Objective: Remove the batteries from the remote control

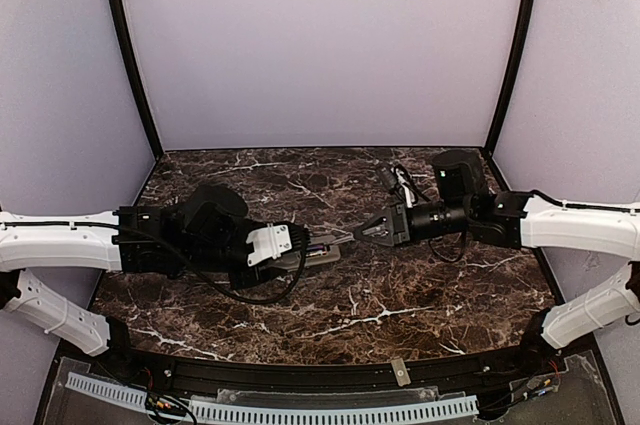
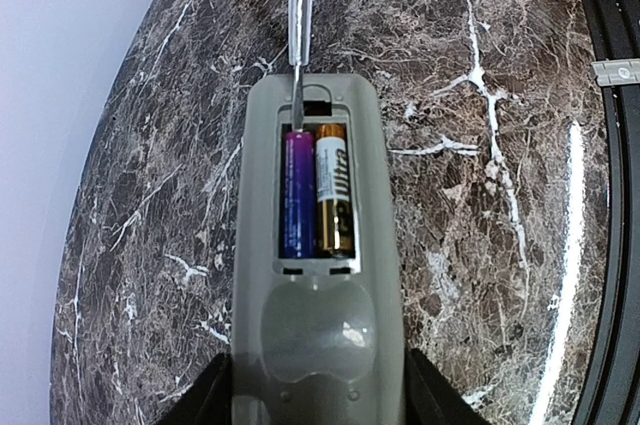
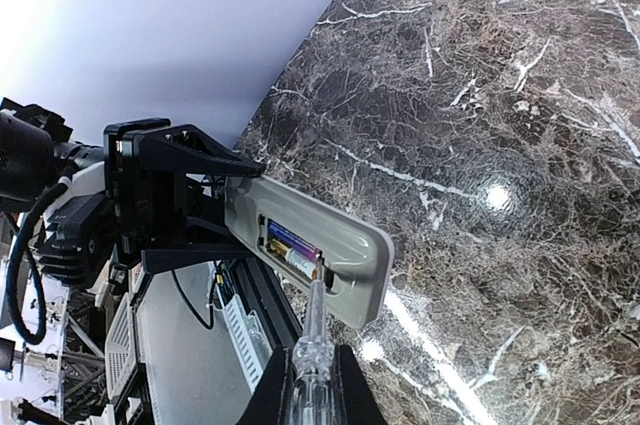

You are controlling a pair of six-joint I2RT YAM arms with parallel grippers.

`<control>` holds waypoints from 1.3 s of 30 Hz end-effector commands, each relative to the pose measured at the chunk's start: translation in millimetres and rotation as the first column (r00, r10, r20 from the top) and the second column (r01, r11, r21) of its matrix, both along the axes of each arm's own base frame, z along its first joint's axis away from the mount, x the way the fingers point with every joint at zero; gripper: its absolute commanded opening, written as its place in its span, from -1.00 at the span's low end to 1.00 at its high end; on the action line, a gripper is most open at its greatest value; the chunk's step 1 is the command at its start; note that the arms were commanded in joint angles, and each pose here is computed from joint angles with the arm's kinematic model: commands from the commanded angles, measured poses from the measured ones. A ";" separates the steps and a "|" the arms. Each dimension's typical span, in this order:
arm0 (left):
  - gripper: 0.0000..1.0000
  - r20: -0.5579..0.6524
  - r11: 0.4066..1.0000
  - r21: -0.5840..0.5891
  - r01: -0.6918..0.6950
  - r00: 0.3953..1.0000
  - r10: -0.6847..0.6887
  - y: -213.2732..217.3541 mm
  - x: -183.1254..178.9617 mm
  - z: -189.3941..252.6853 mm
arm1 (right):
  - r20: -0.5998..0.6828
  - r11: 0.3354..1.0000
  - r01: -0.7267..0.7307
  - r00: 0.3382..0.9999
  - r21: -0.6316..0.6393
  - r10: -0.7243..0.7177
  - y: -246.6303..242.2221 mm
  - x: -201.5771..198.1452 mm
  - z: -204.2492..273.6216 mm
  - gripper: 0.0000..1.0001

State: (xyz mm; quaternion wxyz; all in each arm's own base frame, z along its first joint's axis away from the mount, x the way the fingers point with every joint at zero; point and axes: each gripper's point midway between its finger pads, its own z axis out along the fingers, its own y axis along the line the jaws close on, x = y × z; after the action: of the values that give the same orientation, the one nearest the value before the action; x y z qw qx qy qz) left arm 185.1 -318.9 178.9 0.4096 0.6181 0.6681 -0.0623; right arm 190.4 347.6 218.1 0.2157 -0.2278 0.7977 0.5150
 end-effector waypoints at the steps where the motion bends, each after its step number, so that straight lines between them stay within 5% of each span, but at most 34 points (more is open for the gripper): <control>1: -0.99 0.046 0.978 -0.191 0.089 0.996 -0.082 -35.9 -5.7 38.6 | 0.142 0.918 -0.292 0.954 0.269 0.262 19.0 -50.4 77.1 -1.00; 14: -0.99 0.048 0.974 -0.206 0.094 0.995 -0.086 -35.8 -7.2 42.8 | 0.146 0.889 -0.330 0.943 0.317 0.298 18.3 -56.9 84.8 -1.00; 39: -0.99 0.050 0.976 -0.201 0.082 0.996 -0.074 -35.4 -5.0 41.1 | 0.135 0.933 -0.254 0.965 0.255 0.226 10.5 -41.4 79.5 -1.00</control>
State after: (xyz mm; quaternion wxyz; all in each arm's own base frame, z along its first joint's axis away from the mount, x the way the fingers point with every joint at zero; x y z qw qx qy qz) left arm 179.4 -350.0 205.1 0.4627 0.6082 0.6330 -0.1235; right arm 146.2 362.0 277.3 0.1910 -0.3107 0.6880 0.6274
